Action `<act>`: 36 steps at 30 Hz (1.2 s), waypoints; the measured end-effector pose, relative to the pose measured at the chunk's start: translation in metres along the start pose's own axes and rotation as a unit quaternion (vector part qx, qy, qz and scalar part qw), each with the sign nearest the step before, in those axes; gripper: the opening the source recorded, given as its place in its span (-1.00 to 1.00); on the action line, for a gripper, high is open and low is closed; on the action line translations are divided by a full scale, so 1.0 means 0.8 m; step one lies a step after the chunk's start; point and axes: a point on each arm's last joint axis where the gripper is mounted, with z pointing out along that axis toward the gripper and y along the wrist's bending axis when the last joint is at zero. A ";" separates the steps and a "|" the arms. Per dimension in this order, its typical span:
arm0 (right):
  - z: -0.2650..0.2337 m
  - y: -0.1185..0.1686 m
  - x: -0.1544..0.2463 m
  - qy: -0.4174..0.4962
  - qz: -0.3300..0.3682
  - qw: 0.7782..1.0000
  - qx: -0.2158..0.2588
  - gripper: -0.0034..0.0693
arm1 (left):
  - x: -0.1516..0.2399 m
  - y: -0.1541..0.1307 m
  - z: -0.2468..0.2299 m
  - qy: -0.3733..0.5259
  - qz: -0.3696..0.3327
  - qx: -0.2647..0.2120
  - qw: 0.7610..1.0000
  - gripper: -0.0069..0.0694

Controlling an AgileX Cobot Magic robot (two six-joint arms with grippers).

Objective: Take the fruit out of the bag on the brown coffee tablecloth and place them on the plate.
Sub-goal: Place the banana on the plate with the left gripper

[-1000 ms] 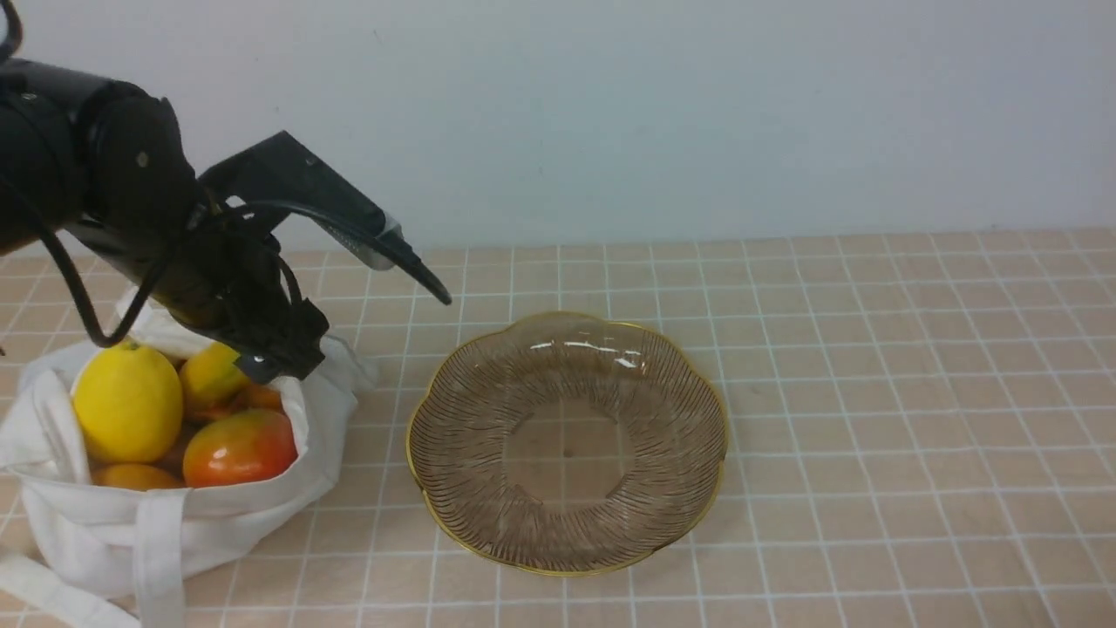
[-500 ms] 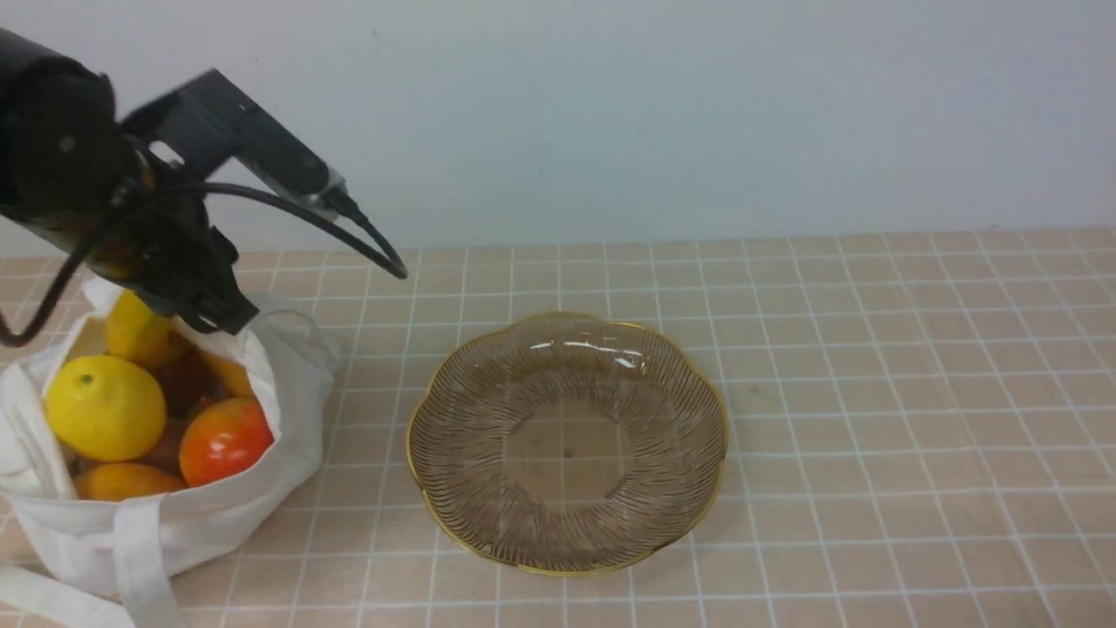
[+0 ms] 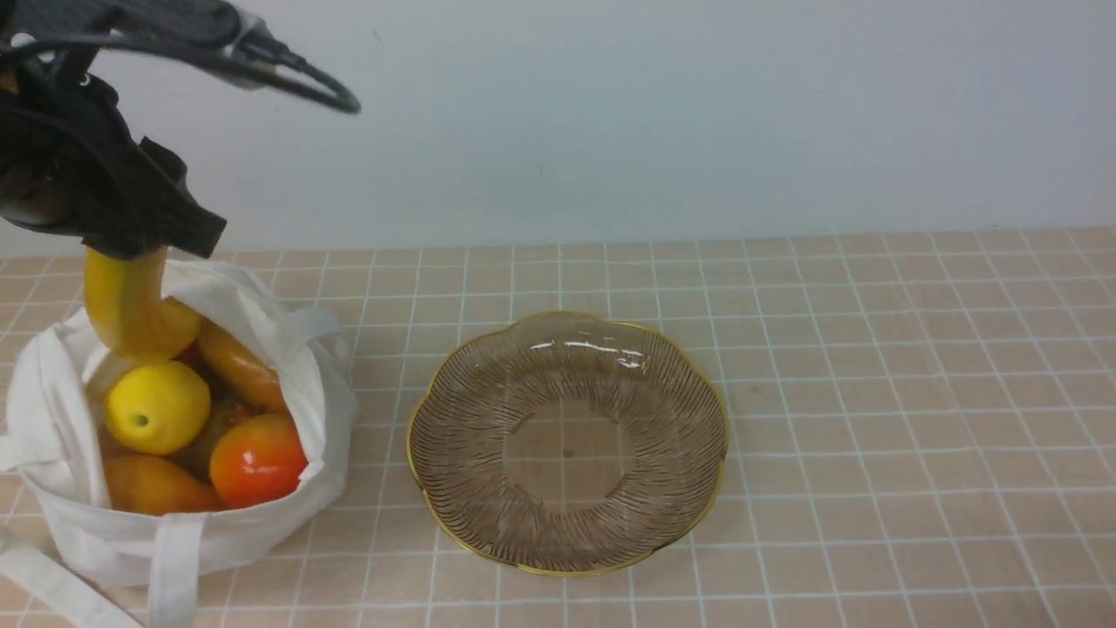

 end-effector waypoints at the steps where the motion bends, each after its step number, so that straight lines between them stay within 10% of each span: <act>1: 0.000 0.000 0.000 0.000 0.000 1.000 0.000 -0.95 | -0.010 -0.002 -0.013 -0.014 -0.021 0.022 0.999 -0.14; 19: 0.000 0.000 0.000 0.000 0.000 1.000 0.000 -0.95 | -0.068 -0.024 -0.029 -0.108 -0.127 0.171 0.971 -0.14; 27: 0.000 0.000 0.000 0.000 0.000 1.000 0.000 -0.95 | -0.092 -0.067 0.084 -0.062 -0.172 0.356 0.917 -0.14; 36: 0.000 0.000 0.000 0.000 0.000 1.000 0.000 -0.95 | -0.077 -0.084 0.196 0.019 -0.226 0.375 0.899 -0.11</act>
